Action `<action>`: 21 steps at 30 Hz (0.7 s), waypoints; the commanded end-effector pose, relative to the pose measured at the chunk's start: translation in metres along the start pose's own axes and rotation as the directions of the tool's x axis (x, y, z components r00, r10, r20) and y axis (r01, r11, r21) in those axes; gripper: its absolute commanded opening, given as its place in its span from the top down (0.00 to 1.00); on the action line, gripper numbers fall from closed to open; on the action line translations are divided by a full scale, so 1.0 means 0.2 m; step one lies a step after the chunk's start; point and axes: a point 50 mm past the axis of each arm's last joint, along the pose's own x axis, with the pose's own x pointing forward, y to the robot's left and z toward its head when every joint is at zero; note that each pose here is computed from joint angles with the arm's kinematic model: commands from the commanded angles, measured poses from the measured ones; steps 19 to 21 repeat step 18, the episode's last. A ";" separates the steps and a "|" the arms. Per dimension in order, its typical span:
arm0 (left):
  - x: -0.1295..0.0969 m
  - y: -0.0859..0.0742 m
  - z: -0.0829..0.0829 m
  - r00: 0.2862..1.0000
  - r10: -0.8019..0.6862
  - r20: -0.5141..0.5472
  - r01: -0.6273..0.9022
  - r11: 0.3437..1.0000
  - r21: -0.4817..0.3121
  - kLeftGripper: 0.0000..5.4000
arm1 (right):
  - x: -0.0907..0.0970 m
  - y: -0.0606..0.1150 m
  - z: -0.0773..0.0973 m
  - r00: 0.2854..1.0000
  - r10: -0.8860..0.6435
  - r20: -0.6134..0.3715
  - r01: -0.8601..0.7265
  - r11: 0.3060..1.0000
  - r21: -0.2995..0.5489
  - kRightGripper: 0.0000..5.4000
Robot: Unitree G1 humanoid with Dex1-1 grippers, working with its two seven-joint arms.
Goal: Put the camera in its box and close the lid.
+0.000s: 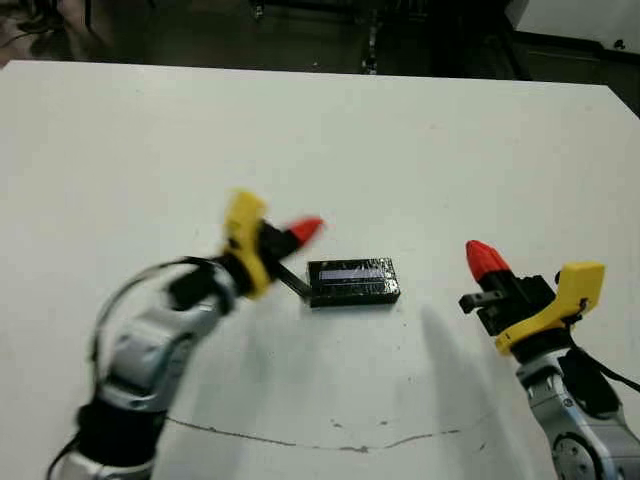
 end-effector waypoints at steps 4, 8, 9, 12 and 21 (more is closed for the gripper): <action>-0.17 0.20 0.03 0.949 0.267 0.166 -0.270 0.963 -0.006 1.00 | 0.02 -0.06 0.04 0.989 -0.121 0.080 0.127 0.988 -0.085 1.00; -0.25 0.28 -0.02 0.894 0.391 0.218 -0.386 0.920 -0.070 1.00 | 0.04 -0.08 0.04 0.982 -0.149 0.118 0.163 0.980 -0.113 1.00; -0.26 0.30 -0.03 0.888 0.404 0.221 -0.395 0.915 -0.083 1.00 | 0.04 -0.08 0.05 0.980 -0.154 0.124 0.168 0.979 -0.114 1.00; -0.29 0.31 -0.07 0.867 0.443 0.227 -0.430 0.897 -0.106 1.00 | 0.05 -0.07 0.05 0.977 -0.163 0.135 0.177 0.979 -0.098 1.00; -0.30 0.28 -0.12 0.832 0.513 0.212 -0.496 0.859 -0.128 1.00 | 0.06 -0.07 0.05 0.974 -0.175 0.147 0.190 0.978 -0.091 1.00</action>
